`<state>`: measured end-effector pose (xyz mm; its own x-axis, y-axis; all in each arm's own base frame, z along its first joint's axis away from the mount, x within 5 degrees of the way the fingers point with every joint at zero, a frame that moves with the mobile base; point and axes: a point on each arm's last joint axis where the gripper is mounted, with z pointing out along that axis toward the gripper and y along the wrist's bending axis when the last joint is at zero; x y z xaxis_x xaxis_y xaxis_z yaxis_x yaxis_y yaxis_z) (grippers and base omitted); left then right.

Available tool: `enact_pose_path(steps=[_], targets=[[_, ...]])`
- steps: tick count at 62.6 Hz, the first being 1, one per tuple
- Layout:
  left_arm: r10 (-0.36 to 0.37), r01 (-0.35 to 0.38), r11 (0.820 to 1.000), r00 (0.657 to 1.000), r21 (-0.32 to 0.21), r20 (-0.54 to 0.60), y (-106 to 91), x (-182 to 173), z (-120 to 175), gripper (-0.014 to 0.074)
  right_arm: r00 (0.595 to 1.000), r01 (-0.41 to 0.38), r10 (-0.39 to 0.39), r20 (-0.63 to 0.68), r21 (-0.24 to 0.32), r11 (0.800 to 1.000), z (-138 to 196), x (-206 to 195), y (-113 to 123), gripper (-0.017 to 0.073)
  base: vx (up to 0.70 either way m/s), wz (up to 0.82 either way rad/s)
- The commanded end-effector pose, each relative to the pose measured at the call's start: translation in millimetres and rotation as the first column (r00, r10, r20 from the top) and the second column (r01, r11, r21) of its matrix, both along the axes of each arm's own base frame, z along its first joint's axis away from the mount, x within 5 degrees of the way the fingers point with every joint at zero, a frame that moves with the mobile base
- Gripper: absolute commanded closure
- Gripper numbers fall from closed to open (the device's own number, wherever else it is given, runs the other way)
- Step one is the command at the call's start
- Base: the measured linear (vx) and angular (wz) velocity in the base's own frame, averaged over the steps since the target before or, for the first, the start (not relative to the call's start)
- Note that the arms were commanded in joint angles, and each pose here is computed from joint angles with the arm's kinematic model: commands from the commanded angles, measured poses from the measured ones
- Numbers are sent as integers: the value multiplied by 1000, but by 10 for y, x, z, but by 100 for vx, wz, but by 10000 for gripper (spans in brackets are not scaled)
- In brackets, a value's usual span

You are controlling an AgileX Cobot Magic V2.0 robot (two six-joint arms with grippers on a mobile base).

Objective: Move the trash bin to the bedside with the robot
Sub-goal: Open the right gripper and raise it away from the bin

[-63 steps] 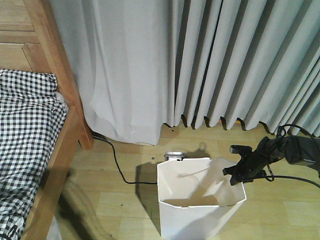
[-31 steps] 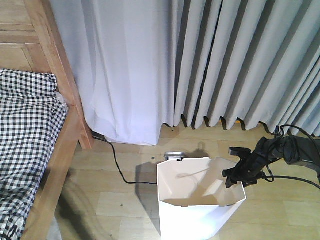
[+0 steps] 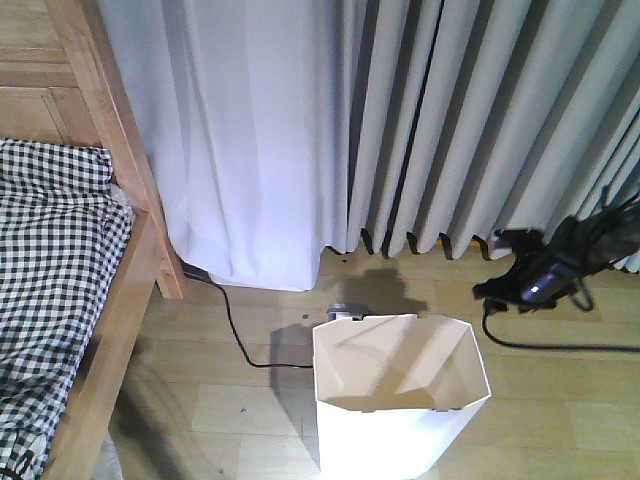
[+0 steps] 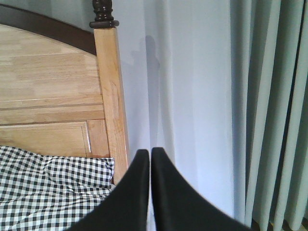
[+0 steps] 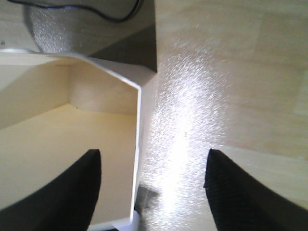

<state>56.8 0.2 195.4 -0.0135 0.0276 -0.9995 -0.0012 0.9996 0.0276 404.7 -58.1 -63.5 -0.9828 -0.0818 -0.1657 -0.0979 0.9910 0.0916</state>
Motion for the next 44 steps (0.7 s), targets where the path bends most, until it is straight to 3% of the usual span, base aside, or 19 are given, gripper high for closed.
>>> enact_pose_path(steps=[1,14,24,33,44], targets=[[-8,10,1000,997,-23,77,-6,-7,36,600,986,-11,20,164,-52,999,759,70,-54,103,0,0],[-8,10,1000,997,-23,77,-6,-7,36,600,941,-9,44,334,-108,994,1802,-316,1,103,0,0],[-8,10,1000,997,-23,77,-6,-7,36,600,863,15,59,502,-142,990,2611,-662,64,103,0,0],[-8,10,1000,997,-23,77,-6,-7,36,600,745,60,55,664,-149,987,3283,-1048,137,103,0,0],[-8,10,1000,997,-23,77,-6,-7,36,600,562,104,57,825,-139,985,3913,-1696,263,103,0,0]])
